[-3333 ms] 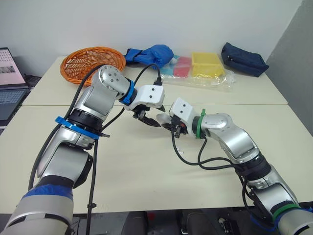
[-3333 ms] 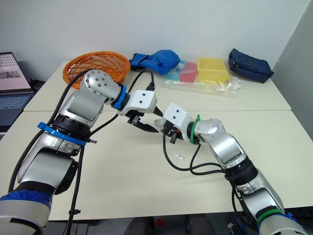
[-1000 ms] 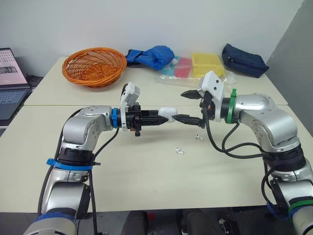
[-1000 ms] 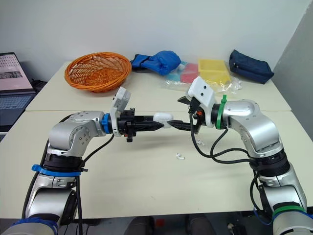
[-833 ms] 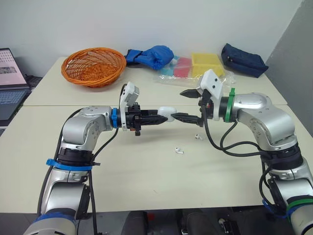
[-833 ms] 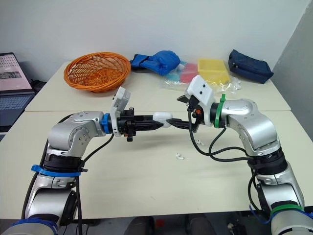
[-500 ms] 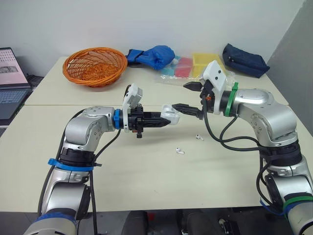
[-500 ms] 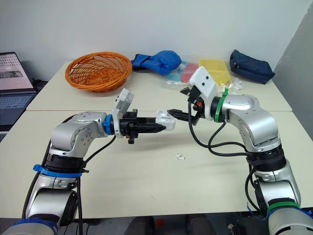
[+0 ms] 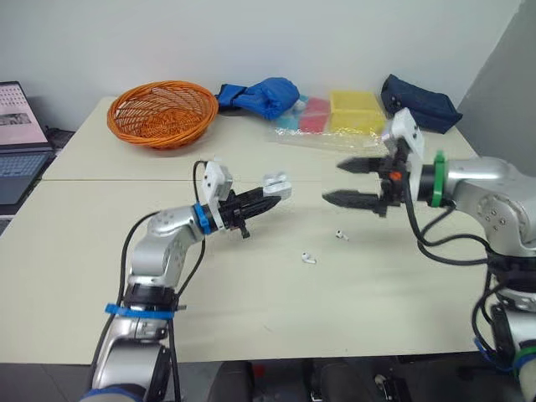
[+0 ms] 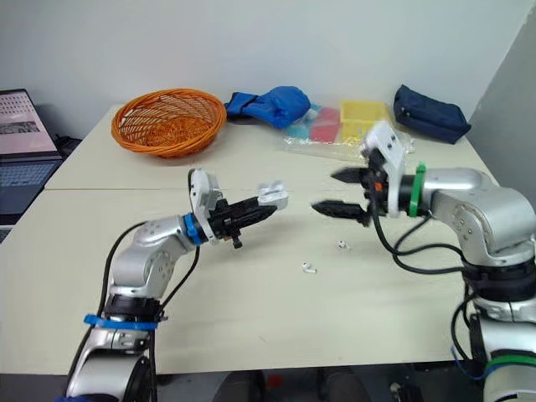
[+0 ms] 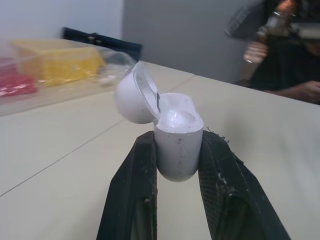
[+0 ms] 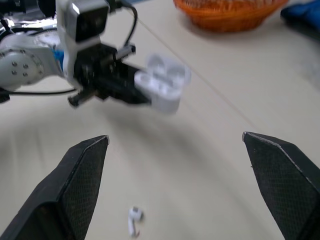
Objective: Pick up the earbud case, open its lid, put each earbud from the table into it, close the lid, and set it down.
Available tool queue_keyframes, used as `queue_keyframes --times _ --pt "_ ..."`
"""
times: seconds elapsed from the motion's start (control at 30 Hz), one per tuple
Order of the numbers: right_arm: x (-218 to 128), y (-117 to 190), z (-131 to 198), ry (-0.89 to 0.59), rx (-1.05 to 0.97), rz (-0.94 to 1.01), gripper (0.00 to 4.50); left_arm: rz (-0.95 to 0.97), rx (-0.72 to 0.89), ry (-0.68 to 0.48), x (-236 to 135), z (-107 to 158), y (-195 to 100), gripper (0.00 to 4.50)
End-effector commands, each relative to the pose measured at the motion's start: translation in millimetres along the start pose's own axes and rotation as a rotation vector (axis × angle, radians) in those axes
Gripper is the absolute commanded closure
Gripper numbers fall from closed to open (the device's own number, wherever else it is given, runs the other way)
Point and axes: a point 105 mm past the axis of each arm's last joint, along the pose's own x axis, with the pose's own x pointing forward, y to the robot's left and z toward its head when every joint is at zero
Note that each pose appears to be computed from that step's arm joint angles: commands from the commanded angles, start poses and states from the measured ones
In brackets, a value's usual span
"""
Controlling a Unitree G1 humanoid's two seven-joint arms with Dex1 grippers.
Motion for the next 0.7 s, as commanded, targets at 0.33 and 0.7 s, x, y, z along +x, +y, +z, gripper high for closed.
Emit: queue_keyframes --times 0.33,0.7 --pt "41 30 -63 0.124 -0.111 0.081 0.01 0.107 0.210 -0.084 -27 7 -12 3.76" --pt "84 38 -100 0.163 -0.116 0.038 0.01 0.107 0.231 -0.097 -25 13 -21 3.76"
